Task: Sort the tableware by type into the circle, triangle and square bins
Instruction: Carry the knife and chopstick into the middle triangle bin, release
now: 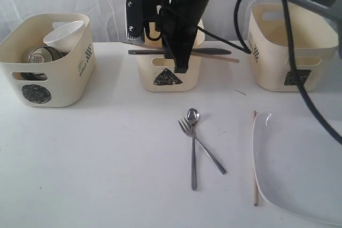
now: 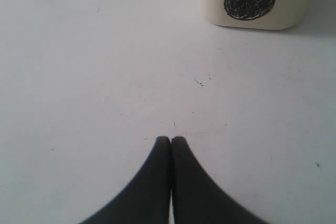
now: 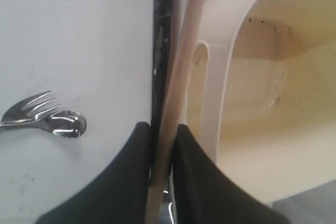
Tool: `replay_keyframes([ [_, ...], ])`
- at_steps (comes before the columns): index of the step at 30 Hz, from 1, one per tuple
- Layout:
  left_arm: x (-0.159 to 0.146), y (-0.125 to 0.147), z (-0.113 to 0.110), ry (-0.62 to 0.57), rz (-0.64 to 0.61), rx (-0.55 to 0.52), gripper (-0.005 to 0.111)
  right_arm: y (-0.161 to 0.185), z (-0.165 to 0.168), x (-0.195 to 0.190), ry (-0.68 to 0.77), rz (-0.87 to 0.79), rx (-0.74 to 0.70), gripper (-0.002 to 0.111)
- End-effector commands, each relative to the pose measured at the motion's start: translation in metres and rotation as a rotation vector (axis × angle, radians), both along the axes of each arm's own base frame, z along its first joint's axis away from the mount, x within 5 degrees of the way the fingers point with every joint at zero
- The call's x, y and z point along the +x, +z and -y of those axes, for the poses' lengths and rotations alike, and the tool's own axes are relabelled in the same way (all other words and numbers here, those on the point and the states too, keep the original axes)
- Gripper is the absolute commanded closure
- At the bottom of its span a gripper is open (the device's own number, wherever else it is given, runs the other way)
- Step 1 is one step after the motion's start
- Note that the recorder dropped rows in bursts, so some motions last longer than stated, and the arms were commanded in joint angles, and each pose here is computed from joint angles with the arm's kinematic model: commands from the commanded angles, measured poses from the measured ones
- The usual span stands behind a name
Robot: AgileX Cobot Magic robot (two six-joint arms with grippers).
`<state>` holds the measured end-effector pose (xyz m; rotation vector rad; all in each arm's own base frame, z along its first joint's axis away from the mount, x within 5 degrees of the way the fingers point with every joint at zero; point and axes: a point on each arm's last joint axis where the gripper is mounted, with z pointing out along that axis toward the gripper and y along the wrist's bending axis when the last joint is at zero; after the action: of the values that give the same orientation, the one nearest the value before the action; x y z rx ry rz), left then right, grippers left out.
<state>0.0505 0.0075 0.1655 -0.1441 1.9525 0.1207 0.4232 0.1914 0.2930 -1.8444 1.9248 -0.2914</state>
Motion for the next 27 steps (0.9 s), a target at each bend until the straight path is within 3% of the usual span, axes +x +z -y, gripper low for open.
replay_keyframes([
  [1, 0.000, -0.001, 0.000, -0.006, 0.001, -0.003, 0.107, 0.004, -0.002, 0.011, -0.006, 0.044, 0.019, 0.108],
  [12, 0.000, -0.001, 0.000, -0.006, 0.001, -0.003, 0.107, 0.025, 0.004, 0.039, -0.010, 0.246, 0.080, 0.108],
  [15, 0.000, -0.001, 0.000, -0.006, 0.001, -0.003, 0.107, 0.013, 0.007, 0.056, -0.025, 0.287, 0.094, 0.108],
  [19, 0.000, -0.001, 0.000, -0.006, 0.001, -0.003, 0.107, 0.002, 0.003, 0.089, -0.027, 0.558, 0.210, 0.108],
  [27, 0.000, -0.001, 0.000, -0.006, 0.001, -0.003, 0.107, -0.044, -0.004, 0.114, -0.123, 0.620, 0.407, 0.108],
])
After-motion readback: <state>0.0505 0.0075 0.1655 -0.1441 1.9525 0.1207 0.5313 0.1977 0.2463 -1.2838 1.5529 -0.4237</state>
